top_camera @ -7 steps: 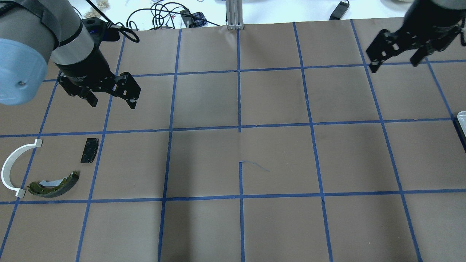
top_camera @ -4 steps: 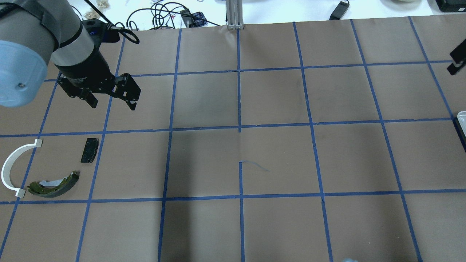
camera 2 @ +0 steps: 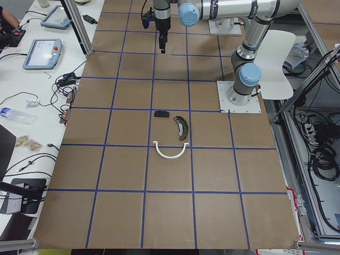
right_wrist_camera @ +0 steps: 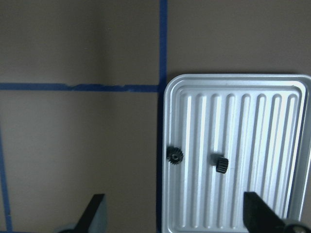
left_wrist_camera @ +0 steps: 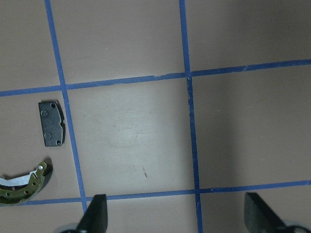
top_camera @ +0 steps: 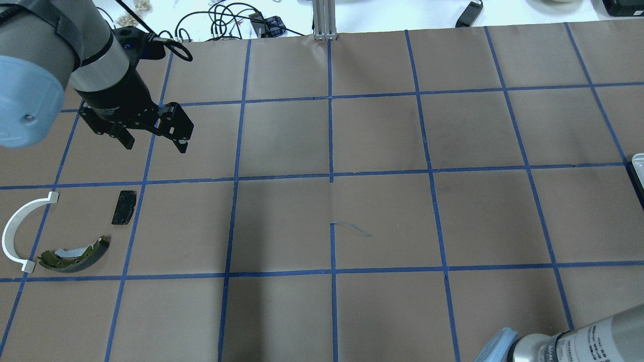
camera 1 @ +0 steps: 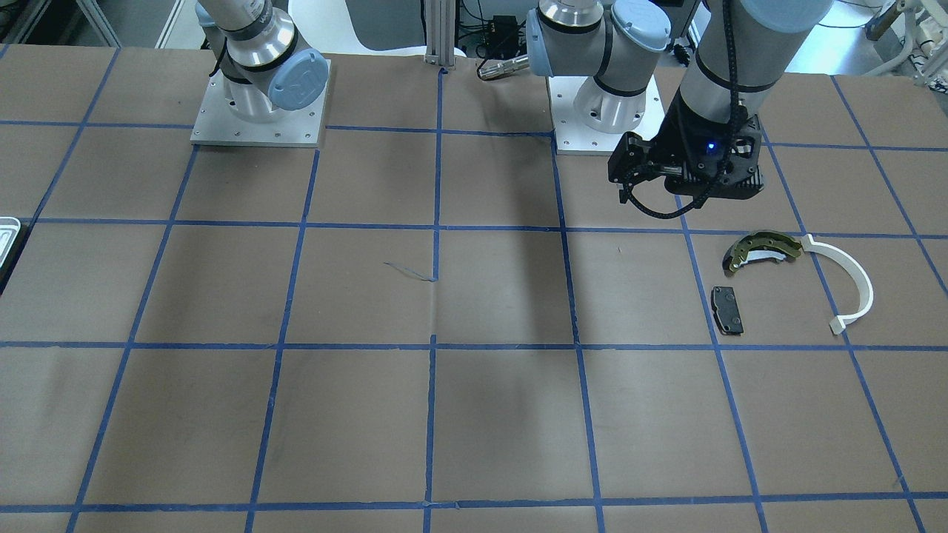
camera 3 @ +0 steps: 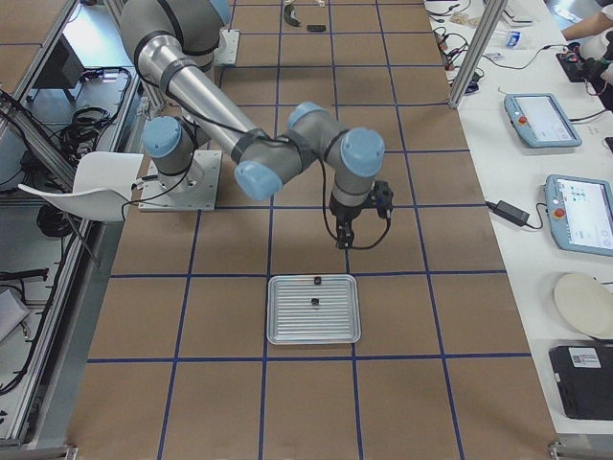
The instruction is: Place bearing gear from tray to pile
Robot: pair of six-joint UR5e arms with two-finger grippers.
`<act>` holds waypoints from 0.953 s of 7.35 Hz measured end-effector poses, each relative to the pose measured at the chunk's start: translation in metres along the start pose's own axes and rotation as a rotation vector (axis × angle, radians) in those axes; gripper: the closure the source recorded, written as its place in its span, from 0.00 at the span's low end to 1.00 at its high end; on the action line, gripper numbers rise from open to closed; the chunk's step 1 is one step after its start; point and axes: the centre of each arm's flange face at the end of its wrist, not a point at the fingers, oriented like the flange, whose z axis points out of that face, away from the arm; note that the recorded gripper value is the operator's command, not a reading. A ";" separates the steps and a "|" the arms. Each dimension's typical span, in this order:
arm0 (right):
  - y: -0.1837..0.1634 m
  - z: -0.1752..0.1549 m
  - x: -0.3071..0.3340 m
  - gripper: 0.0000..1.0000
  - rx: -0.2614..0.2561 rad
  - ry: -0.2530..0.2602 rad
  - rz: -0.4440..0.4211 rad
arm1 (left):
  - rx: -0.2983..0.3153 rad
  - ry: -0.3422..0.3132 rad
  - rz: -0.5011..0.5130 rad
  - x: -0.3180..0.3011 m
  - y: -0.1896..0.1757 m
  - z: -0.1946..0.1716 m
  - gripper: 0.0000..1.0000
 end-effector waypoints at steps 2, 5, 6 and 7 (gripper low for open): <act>0.002 0.066 0.036 0.00 -0.008 -0.006 -0.011 | 0.001 0.000 0.010 0.000 0.000 -0.001 0.00; 0.016 0.133 0.053 0.08 0.026 0.032 -0.026 | -0.011 -0.015 0.015 -0.001 0.003 0.006 0.00; 0.024 0.142 0.057 0.12 0.015 0.022 -0.022 | -0.014 -0.018 0.015 -0.001 0.005 0.009 0.00; 0.030 0.146 0.057 0.20 0.001 0.005 -0.019 | -0.014 -0.019 0.015 -0.001 0.005 0.010 0.00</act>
